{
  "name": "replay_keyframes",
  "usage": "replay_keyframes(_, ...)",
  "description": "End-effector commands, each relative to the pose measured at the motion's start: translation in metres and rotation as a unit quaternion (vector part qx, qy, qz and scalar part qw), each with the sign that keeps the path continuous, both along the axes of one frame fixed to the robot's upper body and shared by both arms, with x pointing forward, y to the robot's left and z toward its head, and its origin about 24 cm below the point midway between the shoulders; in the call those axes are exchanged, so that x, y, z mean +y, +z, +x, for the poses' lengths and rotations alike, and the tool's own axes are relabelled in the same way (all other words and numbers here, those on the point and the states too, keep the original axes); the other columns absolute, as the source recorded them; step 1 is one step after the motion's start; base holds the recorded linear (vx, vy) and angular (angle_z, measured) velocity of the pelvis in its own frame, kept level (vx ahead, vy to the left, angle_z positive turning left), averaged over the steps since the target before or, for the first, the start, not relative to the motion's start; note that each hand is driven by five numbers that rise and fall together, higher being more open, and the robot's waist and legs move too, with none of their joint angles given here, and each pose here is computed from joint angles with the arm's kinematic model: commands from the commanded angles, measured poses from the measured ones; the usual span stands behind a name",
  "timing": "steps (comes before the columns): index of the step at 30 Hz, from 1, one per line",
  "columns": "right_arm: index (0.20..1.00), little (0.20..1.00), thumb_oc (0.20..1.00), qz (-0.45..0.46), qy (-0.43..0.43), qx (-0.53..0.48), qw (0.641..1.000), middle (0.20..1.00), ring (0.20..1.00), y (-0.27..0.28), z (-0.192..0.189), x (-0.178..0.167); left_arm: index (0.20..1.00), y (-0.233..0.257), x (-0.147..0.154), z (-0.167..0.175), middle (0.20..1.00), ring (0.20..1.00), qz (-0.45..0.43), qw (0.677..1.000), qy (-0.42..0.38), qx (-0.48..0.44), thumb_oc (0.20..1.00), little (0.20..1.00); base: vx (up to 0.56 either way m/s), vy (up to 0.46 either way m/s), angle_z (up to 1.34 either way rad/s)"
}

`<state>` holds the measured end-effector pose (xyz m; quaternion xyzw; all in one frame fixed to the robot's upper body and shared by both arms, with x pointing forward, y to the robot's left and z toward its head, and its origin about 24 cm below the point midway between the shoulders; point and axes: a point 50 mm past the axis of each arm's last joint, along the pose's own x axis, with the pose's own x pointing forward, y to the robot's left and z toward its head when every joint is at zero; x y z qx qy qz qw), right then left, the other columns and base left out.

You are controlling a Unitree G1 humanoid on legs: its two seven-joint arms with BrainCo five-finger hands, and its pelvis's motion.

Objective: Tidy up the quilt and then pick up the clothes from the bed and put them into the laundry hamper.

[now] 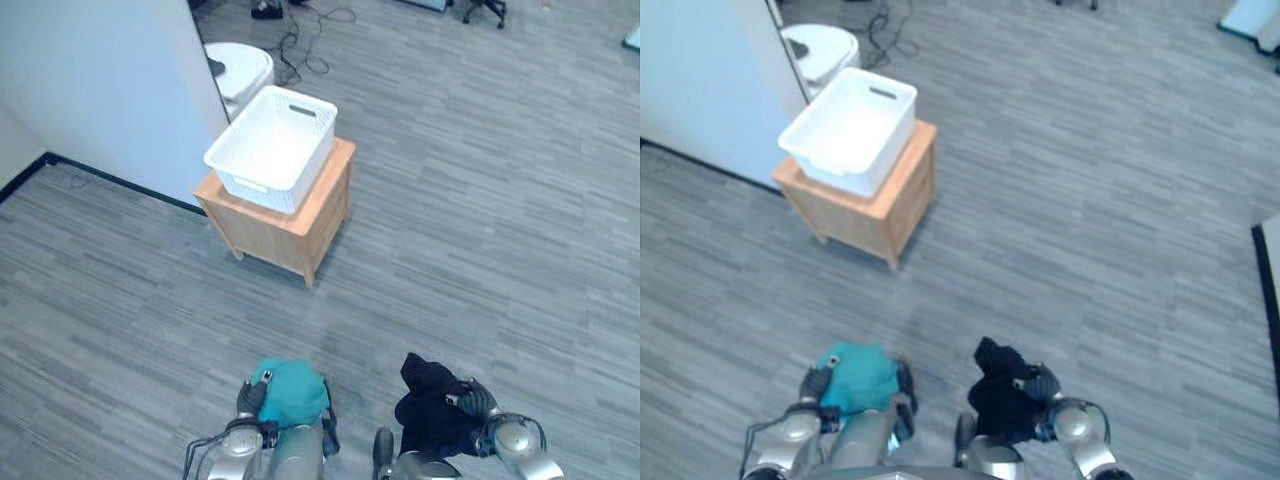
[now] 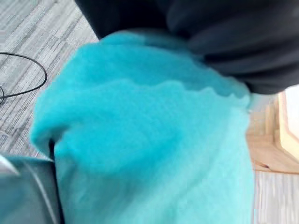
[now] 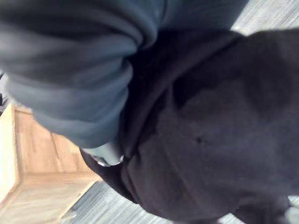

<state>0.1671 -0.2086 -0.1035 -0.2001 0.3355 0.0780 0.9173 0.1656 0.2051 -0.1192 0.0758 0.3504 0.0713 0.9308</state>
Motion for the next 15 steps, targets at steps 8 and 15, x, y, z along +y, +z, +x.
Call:
replay_keyframes(8, 0.200, 0.200, 0.200, 0.035, -0.008, -0.090, 0.995, 0.200, 0.200, 0.026, 0.031, 0.011, 0.200, 0.029, 0.011, 0.036, 0.200, 0.200, 0.055, 0.993, -0.078, -0.073, 0.200, 0.200, 0.48, -0.225, 0.74)
replay_keyframes(15, 0.200, 0.200, 0.200, 0.041, -0.019, -0.061, 0.997, 0.200, 0.200, 0.016, 0.018, 0.006, 0.200, 0.027, 0.020, 0.031, 0.200, 0.200, 0.072, 0.992, -0.083, -0.064, 0.200, 0.200, 0.40, -0.431, 0.91)
